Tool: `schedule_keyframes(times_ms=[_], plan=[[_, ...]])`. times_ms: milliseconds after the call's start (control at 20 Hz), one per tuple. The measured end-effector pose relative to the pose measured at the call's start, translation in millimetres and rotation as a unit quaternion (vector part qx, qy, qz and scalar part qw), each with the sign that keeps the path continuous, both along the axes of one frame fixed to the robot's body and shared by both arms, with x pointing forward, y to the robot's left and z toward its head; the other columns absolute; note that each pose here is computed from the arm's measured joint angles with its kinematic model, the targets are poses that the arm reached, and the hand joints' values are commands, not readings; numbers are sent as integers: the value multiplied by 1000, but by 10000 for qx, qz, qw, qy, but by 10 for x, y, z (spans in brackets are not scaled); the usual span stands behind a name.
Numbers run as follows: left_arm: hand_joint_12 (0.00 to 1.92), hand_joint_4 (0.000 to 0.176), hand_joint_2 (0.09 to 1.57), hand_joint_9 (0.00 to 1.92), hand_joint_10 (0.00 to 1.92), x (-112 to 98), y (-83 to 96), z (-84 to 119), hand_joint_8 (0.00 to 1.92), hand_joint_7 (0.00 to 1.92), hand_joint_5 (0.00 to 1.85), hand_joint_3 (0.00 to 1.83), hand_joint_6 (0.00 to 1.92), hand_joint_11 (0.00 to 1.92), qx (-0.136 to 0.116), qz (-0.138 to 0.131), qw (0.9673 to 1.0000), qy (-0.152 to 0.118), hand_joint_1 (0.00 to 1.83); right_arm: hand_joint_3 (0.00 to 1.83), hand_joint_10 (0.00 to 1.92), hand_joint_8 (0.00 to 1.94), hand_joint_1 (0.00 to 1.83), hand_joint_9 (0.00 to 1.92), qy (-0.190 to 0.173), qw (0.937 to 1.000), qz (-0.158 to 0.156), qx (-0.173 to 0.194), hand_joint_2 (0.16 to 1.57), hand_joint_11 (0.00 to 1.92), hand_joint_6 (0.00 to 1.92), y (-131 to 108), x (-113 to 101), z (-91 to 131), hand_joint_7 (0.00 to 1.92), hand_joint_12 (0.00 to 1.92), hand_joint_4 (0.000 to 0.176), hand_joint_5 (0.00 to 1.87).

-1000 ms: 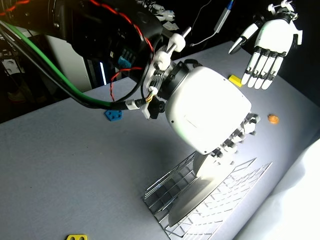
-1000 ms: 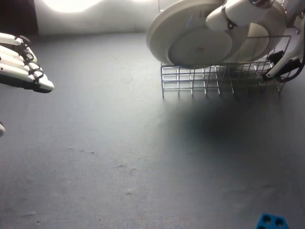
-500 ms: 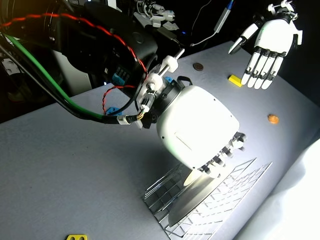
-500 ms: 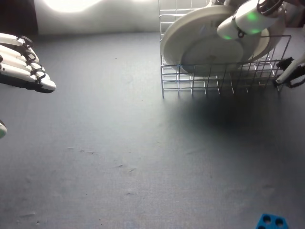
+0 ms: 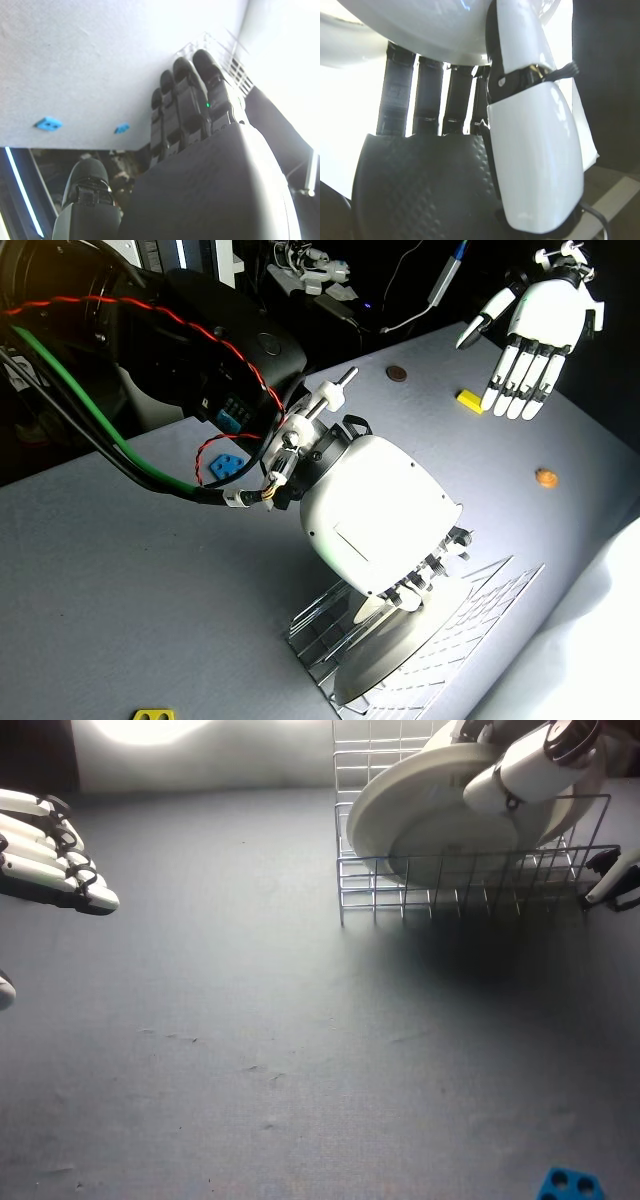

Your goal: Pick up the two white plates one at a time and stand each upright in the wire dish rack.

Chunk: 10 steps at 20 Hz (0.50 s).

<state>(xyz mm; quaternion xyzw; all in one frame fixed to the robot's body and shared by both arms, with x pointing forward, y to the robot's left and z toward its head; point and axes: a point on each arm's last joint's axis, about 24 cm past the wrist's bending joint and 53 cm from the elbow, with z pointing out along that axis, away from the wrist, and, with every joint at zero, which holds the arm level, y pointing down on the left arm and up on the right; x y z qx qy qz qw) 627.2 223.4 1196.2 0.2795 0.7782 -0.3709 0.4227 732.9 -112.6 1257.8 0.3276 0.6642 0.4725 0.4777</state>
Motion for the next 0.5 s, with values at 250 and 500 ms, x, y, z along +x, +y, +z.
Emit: schedule_keyframes(times_ms=[250,500], plan=[[670,0,1165,323,12,-2,-4,-3,11,334,248,0,7,2,1,-7,10000,5,0,0,637,485,1122,783,-70,9998,153,-106,1192,441,1214,128,-23,-8,877,1395,0,818],[676,0,1166,320,6,-2,-4,-4,6,334,250,0,6,5,3,-7,10000,6,0,0,601,208,1085,645,-81,9995,257,-191,1174,298,608,220,-43,-54,841,1422,0,624]])
